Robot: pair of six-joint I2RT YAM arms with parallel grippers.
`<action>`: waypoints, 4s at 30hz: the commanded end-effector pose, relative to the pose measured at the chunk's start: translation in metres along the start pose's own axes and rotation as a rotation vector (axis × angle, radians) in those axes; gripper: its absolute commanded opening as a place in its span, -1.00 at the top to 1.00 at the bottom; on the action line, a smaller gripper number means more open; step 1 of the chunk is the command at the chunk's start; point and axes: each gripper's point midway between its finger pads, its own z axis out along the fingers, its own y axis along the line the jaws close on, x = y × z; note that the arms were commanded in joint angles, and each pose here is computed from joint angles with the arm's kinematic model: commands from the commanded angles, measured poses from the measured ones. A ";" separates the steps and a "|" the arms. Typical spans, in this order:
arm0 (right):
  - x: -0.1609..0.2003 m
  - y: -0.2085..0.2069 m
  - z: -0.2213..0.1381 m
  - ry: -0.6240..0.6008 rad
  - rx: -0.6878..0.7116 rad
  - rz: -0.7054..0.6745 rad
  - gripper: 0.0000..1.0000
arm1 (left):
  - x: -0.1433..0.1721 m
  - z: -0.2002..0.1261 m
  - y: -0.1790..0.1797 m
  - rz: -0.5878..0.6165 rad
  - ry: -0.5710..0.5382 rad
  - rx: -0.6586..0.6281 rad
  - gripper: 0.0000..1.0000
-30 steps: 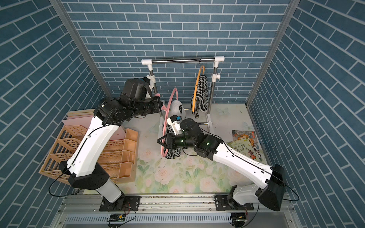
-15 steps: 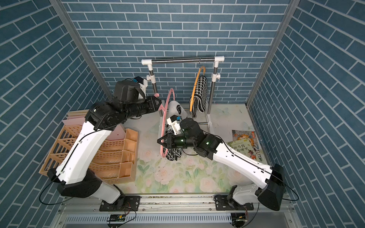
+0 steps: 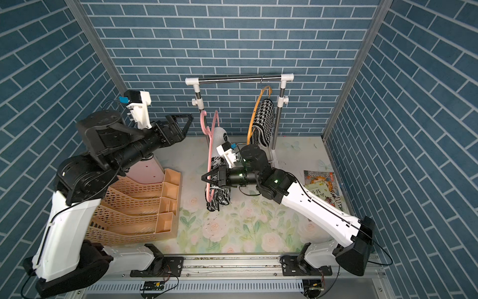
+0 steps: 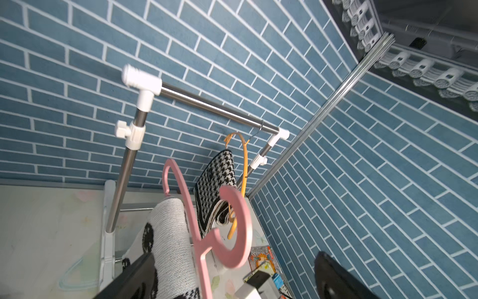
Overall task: Hang the scarf on the hanger
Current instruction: Place the hanger at the clothesline, then reset both arms
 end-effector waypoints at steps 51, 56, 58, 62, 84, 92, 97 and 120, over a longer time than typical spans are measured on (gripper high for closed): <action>-0.191 -0.043 -0.017 -0.099 -0.146 0.026 -0.21 | 0.135 0.011 0.094 -0.029 0.136 -0.121 -0.99; -0.175 -0.044 -0.032 -0.118 -0.060 -0.012 -0.80 | 0.130 0.012 0.101 -0.022 0.105 -0.160 -0.99; -0.164 -0.043 -0.041 -0.136 -0.034 -0.032 -0.88 | 0.134 0.014 0.107 -0.015 0.105 -0.183 -0.99; -0.136 -0.036 -0.063 -0.153 0.009 -0.116 -0.99 | 0.146 0.016 0.140 0.029 0.058 -0.302 -0.99; 0.003 -0.286 -0.294 -0.886 1.424 -0.644 -0.99 | 0.230 -0.015 0.371 0.418 -0.235 -0.860 -0.99; 0.024 -0.351 -0.351 -1.030 1.541 -0.522 -0.99 | 0.219 0.002 0.391 0.473 -0.300 -0.809 -0.99; -0.001 -0.359 -0.382 -1.156 1.547 -0.504 -0.99 | 0.222 0.013 0.411 0.413 -0.305 -0.770 -0.99; -0.036 -0.397 -0.311 -0.815 1.319 -0.694 -0.99 | 0.232 0.033 0.409 0.462 -0.228 -0.702 -0.99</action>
